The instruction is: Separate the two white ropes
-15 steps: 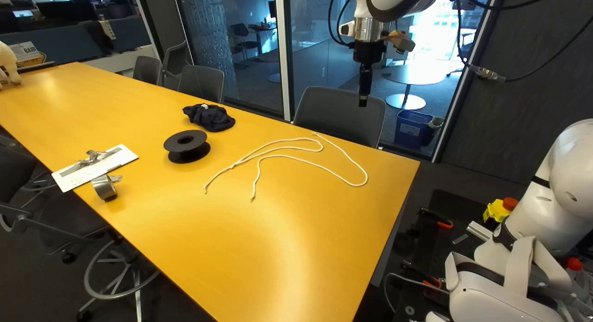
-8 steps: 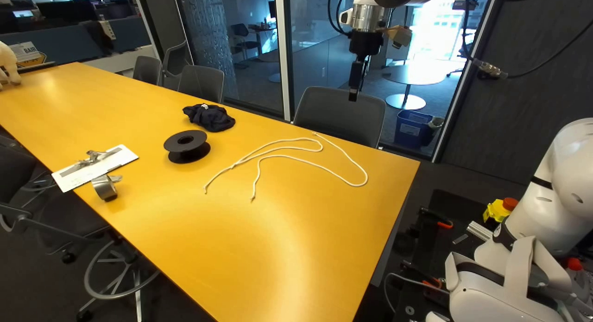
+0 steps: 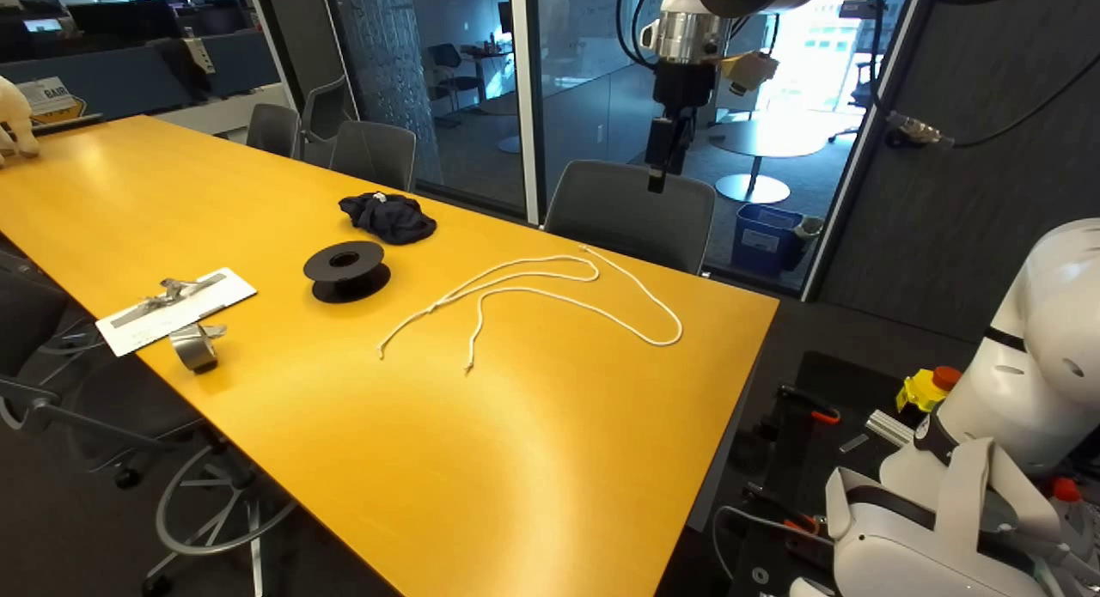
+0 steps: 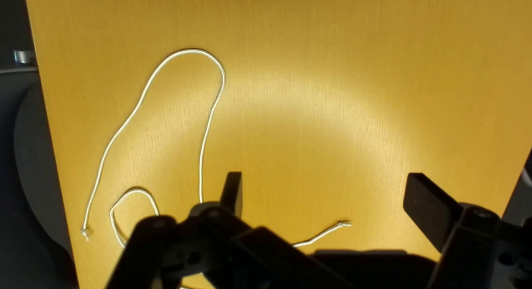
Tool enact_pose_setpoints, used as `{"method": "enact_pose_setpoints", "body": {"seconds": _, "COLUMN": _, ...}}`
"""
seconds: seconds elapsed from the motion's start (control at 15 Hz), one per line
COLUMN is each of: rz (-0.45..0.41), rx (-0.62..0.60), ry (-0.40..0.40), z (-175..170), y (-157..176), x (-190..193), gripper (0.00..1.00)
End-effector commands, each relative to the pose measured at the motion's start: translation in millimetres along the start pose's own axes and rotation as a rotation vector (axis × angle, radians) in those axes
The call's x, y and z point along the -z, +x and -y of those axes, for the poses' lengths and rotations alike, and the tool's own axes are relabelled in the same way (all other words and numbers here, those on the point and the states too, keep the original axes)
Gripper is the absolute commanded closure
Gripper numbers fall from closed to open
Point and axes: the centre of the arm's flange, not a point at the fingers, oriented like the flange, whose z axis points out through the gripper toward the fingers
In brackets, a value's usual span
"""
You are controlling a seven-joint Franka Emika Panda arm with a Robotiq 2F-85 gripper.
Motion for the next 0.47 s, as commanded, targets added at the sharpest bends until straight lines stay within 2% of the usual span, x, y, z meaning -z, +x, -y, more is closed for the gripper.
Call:
{"method": "enact_pose_setpoints", "body": {"seconds": 0.0, "rz": -0.007, "rx": -0.036, "ry": -0.009, "z": 5.6, "y": -13.6, "x": 7.0, "gripper": 0.00}}
{"method": "enact_pose_setpoints", "body": {"seconds": 0.07, "rz": 0.002, "rx": -0.016, "ry": 0.000, "z": 0.4, "y": -1.9, "x": -0.5, "gripper": 0.00}}
{"method": "enact_pose_setpoints", "body": {"seconds": 0.4, "rz": 0.013, "rx": -0.019, "ry": 0.002, "z": -0.8, "y": -1.2, "x": -5.9, "gripper": 0.00}}
